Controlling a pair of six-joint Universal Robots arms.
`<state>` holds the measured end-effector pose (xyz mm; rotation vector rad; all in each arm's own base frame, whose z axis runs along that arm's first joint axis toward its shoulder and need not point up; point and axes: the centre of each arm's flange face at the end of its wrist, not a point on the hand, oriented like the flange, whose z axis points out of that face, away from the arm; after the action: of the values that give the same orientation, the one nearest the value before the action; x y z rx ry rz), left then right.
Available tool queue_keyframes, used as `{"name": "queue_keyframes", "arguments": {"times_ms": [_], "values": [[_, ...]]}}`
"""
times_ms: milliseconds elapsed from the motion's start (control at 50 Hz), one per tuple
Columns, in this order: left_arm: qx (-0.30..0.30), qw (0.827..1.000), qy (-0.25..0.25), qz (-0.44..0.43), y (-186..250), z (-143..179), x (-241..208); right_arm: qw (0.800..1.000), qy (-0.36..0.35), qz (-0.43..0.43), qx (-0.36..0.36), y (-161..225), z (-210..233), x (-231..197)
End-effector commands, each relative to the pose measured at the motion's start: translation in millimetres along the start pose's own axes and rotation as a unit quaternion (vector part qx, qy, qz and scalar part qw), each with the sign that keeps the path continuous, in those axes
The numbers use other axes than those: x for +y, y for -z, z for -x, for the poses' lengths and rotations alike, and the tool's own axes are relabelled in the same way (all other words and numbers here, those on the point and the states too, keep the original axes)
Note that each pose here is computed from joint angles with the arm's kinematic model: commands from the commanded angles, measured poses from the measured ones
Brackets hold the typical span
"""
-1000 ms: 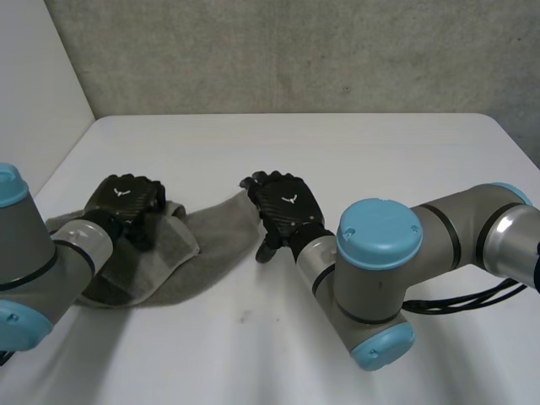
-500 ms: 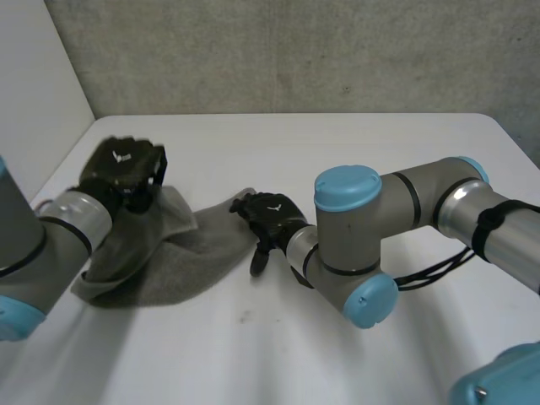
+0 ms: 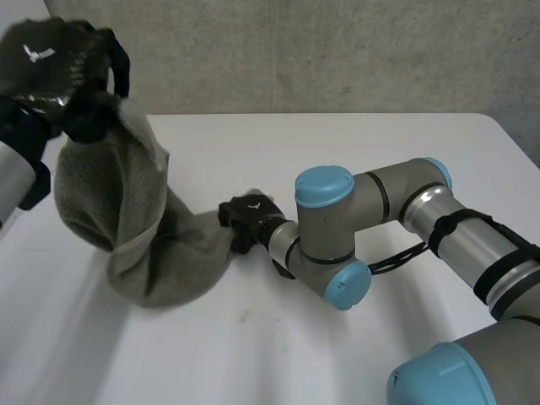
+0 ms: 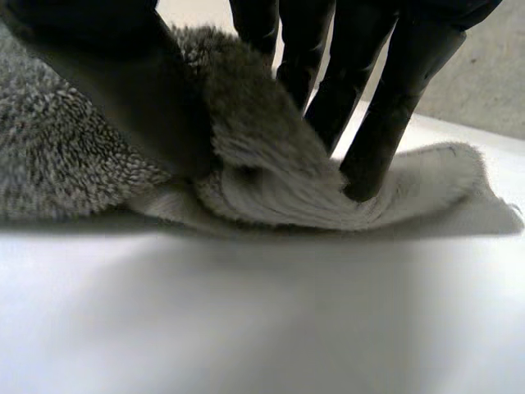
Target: Fold the towel.
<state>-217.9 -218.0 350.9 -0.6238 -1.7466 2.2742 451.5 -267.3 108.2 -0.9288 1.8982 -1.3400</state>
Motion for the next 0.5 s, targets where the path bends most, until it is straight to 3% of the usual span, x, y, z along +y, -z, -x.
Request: {"name": "queue_keyframes", "arguments": {"times_ms": [20,60,180,220,280,320,380,500], "values": [[-0.024,0.999,0.026,-0.021,-5,15,-11,0.997,0.017,-0.067,0.019,15,-7,-65],[-0.042,0.999,0.027,-0.018,-10,27,-7,0.992,0.024,-0.112,0.057,35,-28,-112],[-0.067,0.996,0.044,-0.025,-16,43,-6,0.975,0.048,-0.179,0.124,77,-69,-181],[-0.076,0.994,0.072,-0.036,-23,50,-4,0.959,0.073,-0.220,0.162,113,-90,-222],[-0.077,0.992,0.089,-0.034,-27,53,2,0.950,0.089,-0.235,0.184,131,-102,-238],[-0.076,0.990,0.117,-0.027,-34,54,14,0.935,0.121,-0.255,0.216,163,-116,-264],[-0.072,0.989,0.132,-0.011,-39,50,27,0.925,0.150,-0.255,0.240,187,-121,-275],[-0.061,0.986,0.149,0.036,-44,41,59,0.928,0.199,-0.210,0.237,204,-116,-264]]}}
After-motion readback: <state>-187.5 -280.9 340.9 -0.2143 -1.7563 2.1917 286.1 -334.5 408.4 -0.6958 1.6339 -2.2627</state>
